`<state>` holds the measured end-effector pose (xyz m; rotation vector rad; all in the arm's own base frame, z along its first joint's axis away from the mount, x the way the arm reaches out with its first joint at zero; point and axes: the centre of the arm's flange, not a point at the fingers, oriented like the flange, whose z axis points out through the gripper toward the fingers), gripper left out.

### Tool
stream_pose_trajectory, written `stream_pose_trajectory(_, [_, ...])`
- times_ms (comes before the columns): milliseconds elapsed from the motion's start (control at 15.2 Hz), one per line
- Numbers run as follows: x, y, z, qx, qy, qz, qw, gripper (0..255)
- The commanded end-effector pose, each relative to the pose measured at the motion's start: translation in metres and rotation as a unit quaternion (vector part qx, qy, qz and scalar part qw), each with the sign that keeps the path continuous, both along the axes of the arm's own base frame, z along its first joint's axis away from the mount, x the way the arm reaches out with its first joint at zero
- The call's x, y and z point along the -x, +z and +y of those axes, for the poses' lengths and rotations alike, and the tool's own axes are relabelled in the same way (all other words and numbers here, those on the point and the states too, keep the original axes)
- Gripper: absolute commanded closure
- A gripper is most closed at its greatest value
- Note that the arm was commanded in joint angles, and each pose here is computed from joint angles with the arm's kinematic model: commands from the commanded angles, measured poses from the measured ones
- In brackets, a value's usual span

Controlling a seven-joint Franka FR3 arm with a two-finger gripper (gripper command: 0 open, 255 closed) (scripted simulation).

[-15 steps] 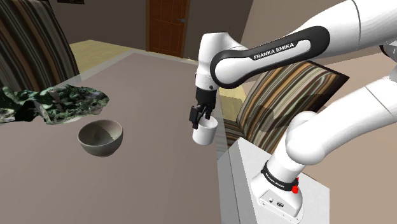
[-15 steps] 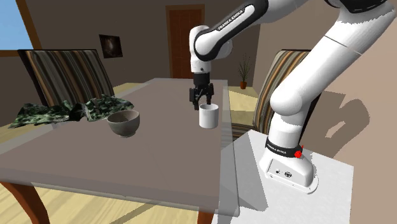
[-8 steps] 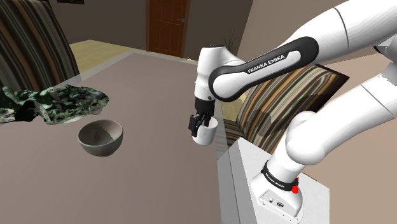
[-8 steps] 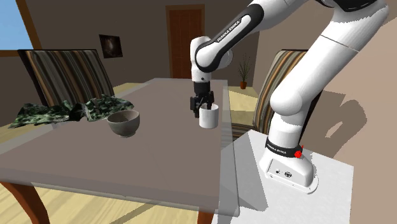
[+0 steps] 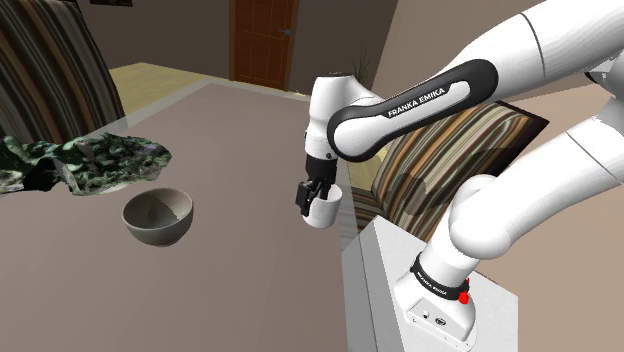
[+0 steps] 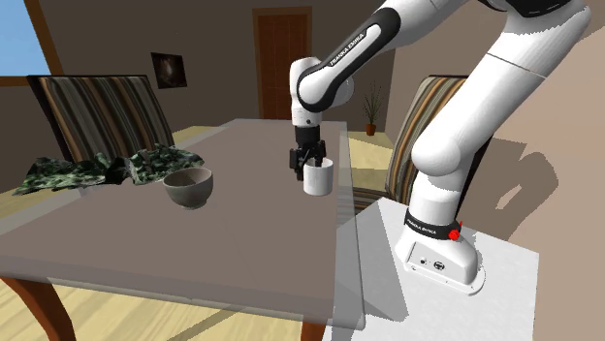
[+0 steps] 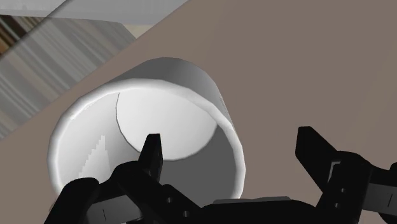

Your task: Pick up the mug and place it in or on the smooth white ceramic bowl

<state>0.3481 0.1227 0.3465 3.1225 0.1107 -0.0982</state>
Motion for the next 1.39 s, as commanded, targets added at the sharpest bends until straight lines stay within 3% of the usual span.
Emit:
stream_pose_trajectory(0, [0.000,0.000,0.000,0.000,0.000,0.000,1.0000,255])
stream_pose_trajectory(594, [0.000,0.000,0.000,0.000,0.000,0.000,1.0000,255])
stream_pose_trajectory(1320, [0.000,0.058,0.000,0.000,0.000,0.000,1.0000,255])
